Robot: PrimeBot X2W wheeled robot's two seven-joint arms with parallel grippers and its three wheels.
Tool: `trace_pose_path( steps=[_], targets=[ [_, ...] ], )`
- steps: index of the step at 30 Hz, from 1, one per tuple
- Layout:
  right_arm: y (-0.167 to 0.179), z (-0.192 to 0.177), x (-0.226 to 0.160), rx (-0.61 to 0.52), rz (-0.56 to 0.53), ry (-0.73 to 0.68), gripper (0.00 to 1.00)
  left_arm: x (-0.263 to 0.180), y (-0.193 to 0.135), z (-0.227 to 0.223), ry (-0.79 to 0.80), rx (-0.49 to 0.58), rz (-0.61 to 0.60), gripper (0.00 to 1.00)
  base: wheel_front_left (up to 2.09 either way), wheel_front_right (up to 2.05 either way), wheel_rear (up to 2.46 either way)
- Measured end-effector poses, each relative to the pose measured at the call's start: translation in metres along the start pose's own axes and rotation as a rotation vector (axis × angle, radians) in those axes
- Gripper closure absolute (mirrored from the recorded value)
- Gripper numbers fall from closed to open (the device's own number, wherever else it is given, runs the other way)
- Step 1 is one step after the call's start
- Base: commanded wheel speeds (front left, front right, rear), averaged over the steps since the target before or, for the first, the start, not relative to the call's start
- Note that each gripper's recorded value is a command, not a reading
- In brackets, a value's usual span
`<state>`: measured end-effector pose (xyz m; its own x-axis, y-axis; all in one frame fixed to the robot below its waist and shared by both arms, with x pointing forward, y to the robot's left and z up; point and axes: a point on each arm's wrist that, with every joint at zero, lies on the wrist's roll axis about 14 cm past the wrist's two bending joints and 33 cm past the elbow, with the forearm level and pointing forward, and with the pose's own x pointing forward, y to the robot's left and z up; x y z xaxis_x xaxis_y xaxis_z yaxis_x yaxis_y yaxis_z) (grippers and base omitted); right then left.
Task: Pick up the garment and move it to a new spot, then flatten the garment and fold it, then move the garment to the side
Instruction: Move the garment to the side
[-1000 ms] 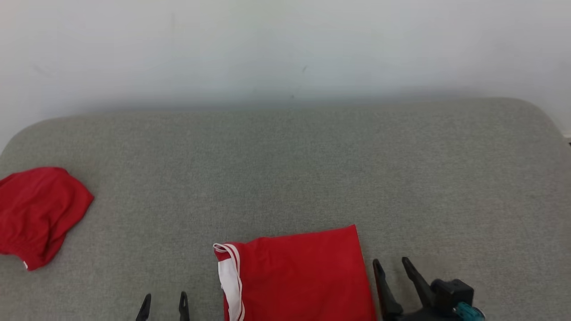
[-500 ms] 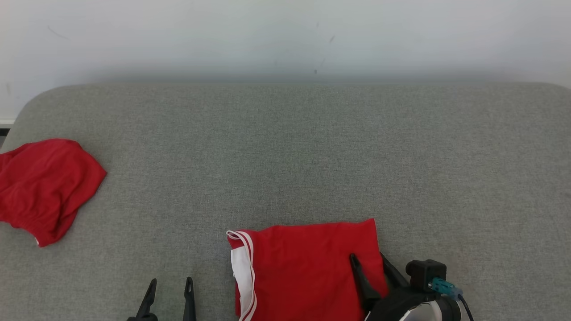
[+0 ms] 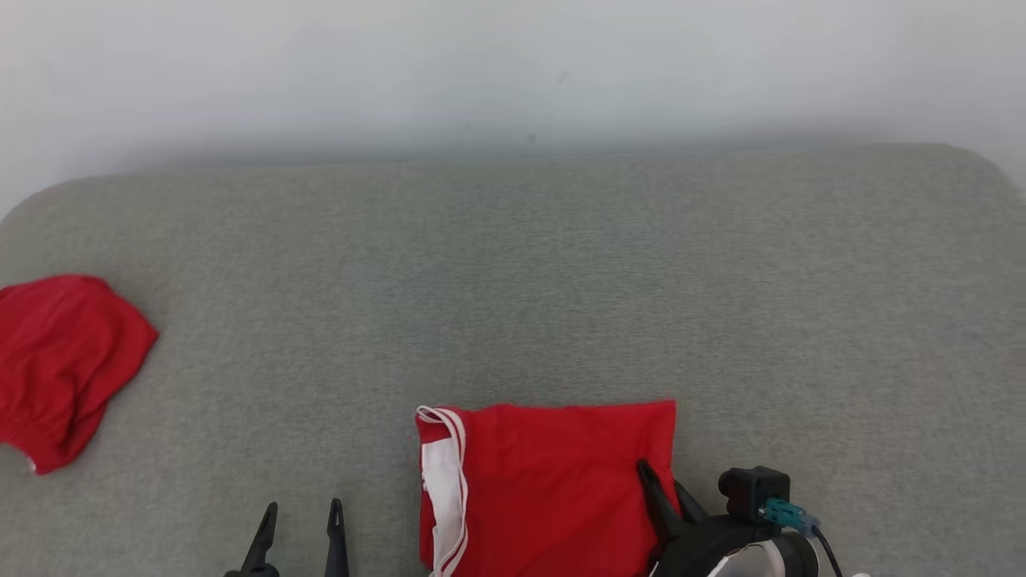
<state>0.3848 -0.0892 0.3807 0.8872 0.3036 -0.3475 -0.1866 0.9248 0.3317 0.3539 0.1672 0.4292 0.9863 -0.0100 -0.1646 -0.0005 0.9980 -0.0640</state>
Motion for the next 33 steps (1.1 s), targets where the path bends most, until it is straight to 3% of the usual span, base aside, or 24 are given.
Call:
trace_pose_path(
  steps=[7, 33],
  targets=[
    [-0.032, 0.005, -0.023, 0.025, -0.104, -0.038, 1.00, 0.009, -0.031, 0.002, -0.003, 0.003, -0.098, 0.00, 0.00, 0.00, 0.00],
    [-0.128, 0.025, -0.136, 0.125, -0.478, -0.242, 1.00, 0.049, -0.206, 0.002, -0.004, 0.031, -0.614, 0.00, 0.00, 0.00, 0.00]
  ],
)
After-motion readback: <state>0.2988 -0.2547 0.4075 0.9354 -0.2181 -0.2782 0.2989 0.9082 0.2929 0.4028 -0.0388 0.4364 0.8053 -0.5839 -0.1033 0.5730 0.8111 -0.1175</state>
